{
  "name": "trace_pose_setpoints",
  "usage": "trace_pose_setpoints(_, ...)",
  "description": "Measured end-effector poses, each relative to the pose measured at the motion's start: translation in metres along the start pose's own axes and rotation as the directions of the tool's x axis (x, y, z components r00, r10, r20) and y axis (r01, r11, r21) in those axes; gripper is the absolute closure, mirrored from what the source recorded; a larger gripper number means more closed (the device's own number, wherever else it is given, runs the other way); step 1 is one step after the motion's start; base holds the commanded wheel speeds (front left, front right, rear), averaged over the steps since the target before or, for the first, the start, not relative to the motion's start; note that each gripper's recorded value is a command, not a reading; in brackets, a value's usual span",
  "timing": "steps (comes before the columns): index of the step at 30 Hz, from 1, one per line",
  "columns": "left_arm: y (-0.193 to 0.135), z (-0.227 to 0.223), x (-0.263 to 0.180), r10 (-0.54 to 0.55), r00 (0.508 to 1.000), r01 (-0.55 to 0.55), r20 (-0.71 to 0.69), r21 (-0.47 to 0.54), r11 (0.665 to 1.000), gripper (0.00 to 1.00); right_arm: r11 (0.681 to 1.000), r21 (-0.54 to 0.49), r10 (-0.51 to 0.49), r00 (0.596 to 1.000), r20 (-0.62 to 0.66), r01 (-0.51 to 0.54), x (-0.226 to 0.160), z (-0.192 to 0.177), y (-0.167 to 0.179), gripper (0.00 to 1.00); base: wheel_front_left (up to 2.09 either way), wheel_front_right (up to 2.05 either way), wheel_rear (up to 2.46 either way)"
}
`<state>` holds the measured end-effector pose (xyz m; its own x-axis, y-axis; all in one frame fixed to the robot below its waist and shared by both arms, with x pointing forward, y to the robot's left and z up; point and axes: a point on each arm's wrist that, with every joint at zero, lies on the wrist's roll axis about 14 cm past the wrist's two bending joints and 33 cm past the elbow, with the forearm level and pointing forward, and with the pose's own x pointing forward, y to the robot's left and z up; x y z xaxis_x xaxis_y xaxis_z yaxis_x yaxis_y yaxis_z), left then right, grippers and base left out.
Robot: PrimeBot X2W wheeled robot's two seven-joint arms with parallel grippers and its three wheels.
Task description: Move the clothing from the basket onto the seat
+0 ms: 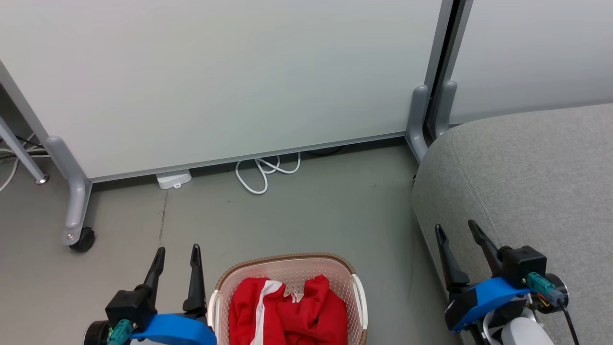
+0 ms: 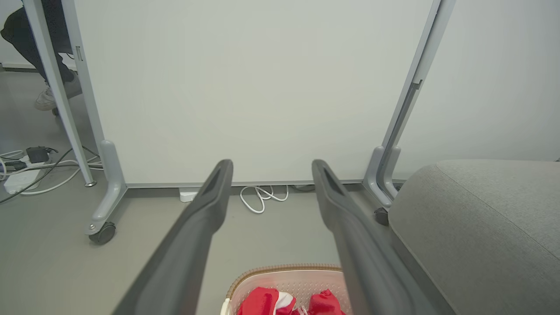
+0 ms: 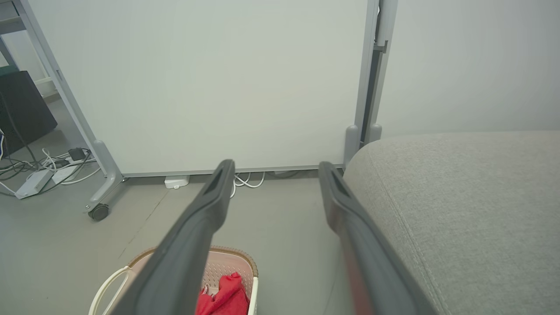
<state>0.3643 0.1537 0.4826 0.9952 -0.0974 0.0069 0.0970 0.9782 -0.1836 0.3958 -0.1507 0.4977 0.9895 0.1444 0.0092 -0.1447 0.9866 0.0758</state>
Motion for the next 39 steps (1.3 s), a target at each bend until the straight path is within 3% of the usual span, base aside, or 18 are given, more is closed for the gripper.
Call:
trace_pose_setpoints(16, -0.008, -0.028, 0.006, -0.021, 0.996, 0.019, -0.087, -0.031, 0.999, 0.00, 1.000, 0.005, 0.016, 1.000, 0.001, -0.016, 0.011, 0.000, 0.004, 0.00, 0.00, 0.00, 0.00)
trace_pose_setpoints(25, -0.016, -0.083, 0.044, -0.057, 0.965, 0.044, -0.254, -0.056, 0.997, 0.00, 0.999, 0.005, 0.033, 0.999, 0.030, -0.033, 0.047, 0.004, 0.001, 0.00, 0.00, 0.00, 0.00)
trace_pose_setpoints(30, -0.021, -0.129, 0.071, -0.089, 0.918, 0.068, -0.386, -0.067, 0.995, 0.00, 0.999, 0.006, 0.040, 0.999, 0.018, -0.041, 0.070, -0.008, -0.003, 0.00, 0.00, 0.00, 0.00)
trace_pose_setpoints(39, -0.008, -0.225, 0.093, -0.059, 0.772, 0.042, -0.633, -0.042, 0.998, 0.00, 0.998, 0.024, 0.057, 0.997, -0.055, -0.055, 0.093, -0.052, -0.008, 0.00, 0.00, 0.00, 0.00)
